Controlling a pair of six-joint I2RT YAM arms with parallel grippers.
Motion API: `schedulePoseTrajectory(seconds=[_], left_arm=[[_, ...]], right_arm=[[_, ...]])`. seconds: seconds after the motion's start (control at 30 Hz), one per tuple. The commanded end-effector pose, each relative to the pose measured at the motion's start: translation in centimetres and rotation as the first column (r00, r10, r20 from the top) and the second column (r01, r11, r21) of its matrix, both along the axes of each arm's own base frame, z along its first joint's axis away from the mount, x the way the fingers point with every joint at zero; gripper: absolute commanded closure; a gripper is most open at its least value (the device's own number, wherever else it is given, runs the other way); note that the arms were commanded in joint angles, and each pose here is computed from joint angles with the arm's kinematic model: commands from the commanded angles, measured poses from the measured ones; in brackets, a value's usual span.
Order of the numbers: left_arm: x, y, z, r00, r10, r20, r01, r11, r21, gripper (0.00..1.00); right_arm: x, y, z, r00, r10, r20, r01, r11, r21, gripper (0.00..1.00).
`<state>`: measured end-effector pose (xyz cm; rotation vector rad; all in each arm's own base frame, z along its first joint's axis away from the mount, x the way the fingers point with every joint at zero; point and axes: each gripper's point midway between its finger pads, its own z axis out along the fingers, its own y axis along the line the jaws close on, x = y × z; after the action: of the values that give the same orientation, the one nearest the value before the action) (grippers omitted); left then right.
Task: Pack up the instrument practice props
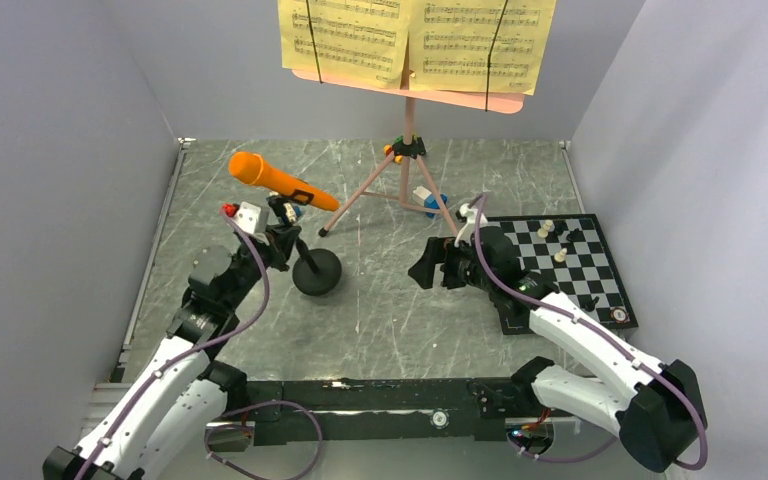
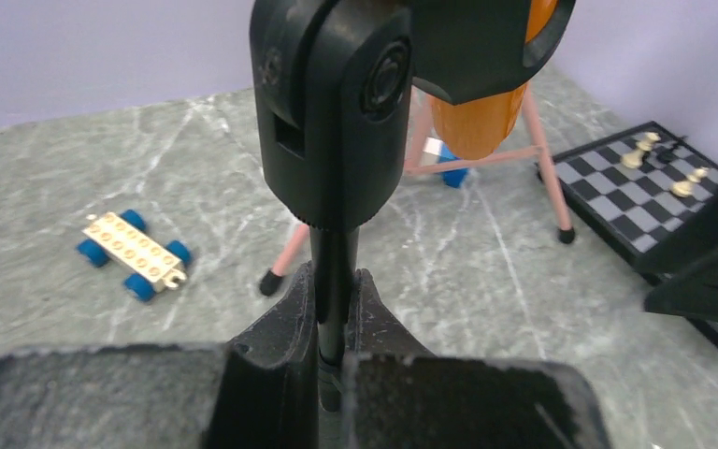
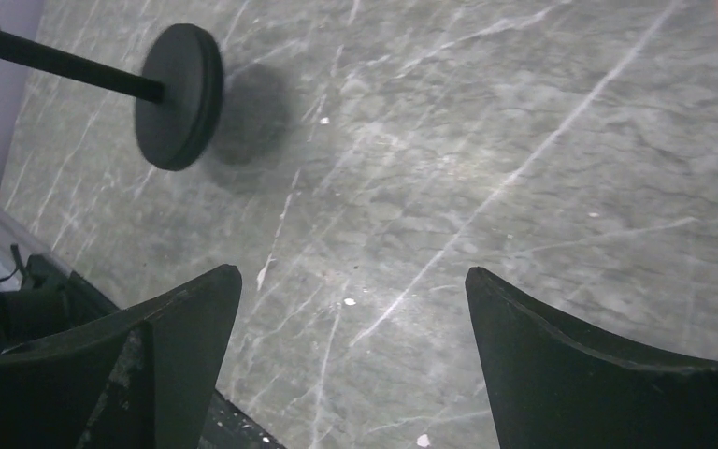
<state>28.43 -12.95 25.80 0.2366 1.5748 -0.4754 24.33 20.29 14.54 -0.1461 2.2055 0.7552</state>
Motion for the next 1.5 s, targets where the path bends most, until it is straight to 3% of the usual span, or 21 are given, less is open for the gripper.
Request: schedulePoseTrajectory(seconds=[0.0,0.3,0.8,1.07,1.27,1.47], left_arm=[[-0.9,-1.3,4.1,0.992,0.022,0.122,-0.007,0.992,-0.123,1.0],[-0.9,-3.6,0.8,0.992,0.128,0.014,-0.124,0.982,-0.144,1.0],[-2.4,-8.2,1.6,0.988,0.153,0.007,-0.149,0.972,-0.183,1.0],[-2.1,-9.2,1.2,0.99,0.143,-0.001,-0.142,0.979,-0.145,1.0],[-2.7,-9.9,0.0,0.995,0.09,-0.048,-0.095,0.988,-0.12,0.7],[-3.3,-9.6,0.1,0.997,0.065,-0.049,-0.069,0.993,-0.092,0.58]], right_arm=[[0.8,2.9,4.2,0.992,0.036,0.121,-0.043,0.997,0.059,0.06],[-0.8,6.8,4.5,0.981,0.085,0.172,-0.099,0.993,0.072,0.08],[-1.6,9.0,4.2,0.974,0.099,0.202,-0.111,0.993,0.049,0.08],[-2.0,9.6,4.4,0.969,0.133,0.206,-0.146,0.988,0.045,0.07],[-2.4,9.6,3.7,0.97,0.153,0.188,-0.16,0.987,0.024,0.06],[-2.7,9.7,3.8,0.966,0.176,0.188,-0.182,0.983,0.016,0.04]])
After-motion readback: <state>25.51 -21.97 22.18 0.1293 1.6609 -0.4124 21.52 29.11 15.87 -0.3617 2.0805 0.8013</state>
